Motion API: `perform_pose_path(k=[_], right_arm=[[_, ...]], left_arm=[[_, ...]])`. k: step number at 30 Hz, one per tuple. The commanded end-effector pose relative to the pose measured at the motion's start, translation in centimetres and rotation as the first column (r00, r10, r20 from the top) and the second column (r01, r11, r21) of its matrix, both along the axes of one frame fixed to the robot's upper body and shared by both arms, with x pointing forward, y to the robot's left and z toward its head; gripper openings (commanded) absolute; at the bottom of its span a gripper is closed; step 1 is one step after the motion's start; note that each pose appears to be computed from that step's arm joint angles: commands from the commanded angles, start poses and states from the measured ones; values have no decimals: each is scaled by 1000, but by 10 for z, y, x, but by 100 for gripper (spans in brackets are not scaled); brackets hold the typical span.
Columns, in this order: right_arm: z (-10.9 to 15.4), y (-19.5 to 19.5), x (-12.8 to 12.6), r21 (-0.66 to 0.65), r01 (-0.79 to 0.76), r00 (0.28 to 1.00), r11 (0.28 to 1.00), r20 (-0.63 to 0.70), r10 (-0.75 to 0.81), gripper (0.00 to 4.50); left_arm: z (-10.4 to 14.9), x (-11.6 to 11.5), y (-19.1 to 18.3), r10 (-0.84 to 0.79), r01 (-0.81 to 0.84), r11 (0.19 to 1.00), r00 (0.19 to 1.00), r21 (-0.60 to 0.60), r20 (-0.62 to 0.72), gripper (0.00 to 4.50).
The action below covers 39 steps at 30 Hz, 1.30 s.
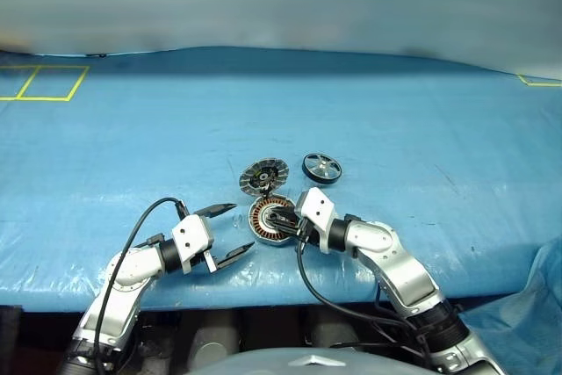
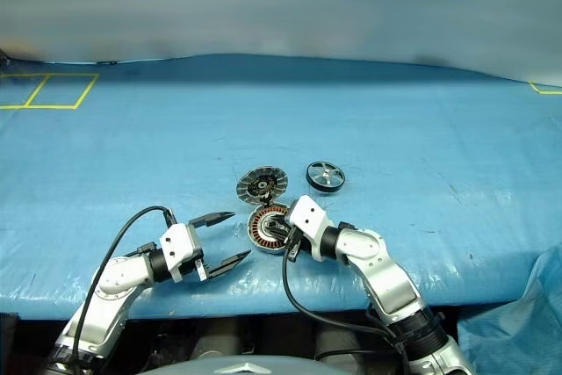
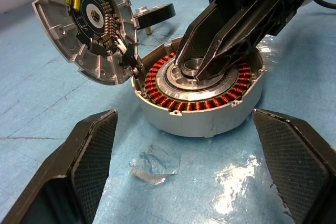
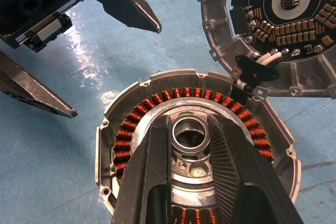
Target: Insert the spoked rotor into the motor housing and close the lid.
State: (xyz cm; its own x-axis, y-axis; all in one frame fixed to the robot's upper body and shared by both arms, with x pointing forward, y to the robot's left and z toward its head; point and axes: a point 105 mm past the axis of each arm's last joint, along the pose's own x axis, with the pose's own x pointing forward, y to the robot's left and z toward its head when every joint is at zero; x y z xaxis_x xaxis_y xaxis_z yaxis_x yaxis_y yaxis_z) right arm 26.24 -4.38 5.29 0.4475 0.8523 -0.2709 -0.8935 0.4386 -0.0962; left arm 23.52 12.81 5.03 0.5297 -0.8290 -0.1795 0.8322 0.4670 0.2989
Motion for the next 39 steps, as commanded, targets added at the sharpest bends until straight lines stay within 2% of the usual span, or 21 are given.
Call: perform_pose_path(k=[1,8,15,26,29,36,39], right_arm=[[4,-2,4,3,12,999,1000,29,-12,66],[5,0,1,32,3,1000,999,2,-3,66],[6,-1,5,35,26,999,999,17,-27,295],[15,3,1,120,4,1000,993,-22,-1,295],[15,2,3,128,20,999,992,-32,-16,233],[14,2,7,131,41,998,991,-51,-35,3],[14,2,10,126,52,998,991,-51,-46,3]], left_arm=[[9,0,-6,-27,27,1000,998,-6,51,439],[9,1,-7,-26,26,1000,998,-4,55,439],[7,2,-9,-29,29,1000,998,-8,54,439],[4,2,-10,-29,30,999,998,-11,53,439],[3,2,-9,-29,30,1000,998,-10,53,439],[-1,1,-7,-26,27,1000,999,-9,41,439],[-2,0,-8,-26,26,1000,999,-7,37,439]])
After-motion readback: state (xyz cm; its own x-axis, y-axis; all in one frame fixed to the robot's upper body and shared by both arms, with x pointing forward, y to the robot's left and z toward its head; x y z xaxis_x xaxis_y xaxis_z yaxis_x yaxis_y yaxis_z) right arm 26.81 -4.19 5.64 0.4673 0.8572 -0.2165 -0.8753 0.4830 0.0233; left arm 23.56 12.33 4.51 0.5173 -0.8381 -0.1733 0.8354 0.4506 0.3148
